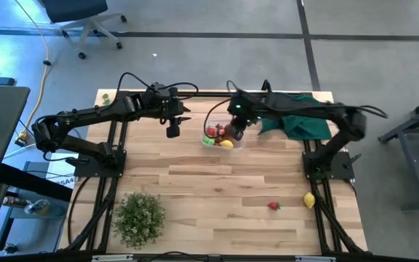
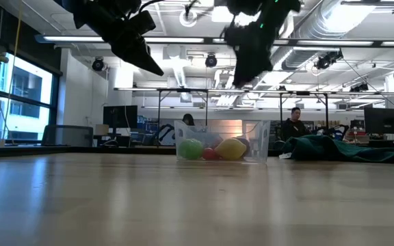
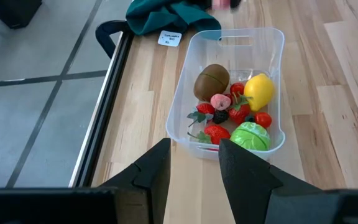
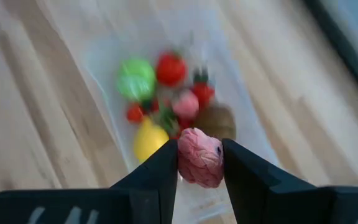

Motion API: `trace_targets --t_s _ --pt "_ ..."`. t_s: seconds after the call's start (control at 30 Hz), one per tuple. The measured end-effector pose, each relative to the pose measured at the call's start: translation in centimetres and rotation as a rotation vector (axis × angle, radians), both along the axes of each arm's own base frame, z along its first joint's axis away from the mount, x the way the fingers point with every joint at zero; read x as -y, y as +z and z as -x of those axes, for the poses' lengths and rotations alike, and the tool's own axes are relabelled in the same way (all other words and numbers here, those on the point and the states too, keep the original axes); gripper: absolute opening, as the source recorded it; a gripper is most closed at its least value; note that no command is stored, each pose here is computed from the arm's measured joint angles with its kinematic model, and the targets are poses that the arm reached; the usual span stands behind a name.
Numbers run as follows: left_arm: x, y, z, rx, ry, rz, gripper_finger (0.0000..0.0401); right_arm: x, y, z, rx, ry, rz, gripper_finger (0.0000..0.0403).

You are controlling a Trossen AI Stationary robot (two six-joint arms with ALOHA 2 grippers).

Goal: Pick and placing Produce into tupperware
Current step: Put the pink peach into the transparent bin

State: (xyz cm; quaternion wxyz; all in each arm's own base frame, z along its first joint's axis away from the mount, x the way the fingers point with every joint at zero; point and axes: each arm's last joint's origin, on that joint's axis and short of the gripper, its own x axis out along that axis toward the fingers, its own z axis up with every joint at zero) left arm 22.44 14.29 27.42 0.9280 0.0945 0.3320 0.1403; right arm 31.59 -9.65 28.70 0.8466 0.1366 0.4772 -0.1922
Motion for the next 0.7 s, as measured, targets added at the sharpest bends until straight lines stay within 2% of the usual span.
trace_targets --t_s 0.13,0.33,0.57,0.7 --pt "0.0 0.0 0.0 0.0 0.0 0.0 0.0124 1.5 -3.1 -1.6 -0.187 0.031 -0.087 0.0105" --pt "0.0 0.0 0.0 0.0 0.0 0.0 0.0124 2.0 -6.5 -3.5 -0.347 0.104 -0.157 0.0105" --pt "0.0 0.0 0.0 0.0 0.0 0.0 0.0124 2.0 -9.0 -3.7 -0.415 0.125 -0.197 0.0105" --pt "0.0 0.0 0.0 0.0 0.0 0.0 0.0124 1.9 -9.3 -3.5 -0.42 0.133 -0.2 0.0105"
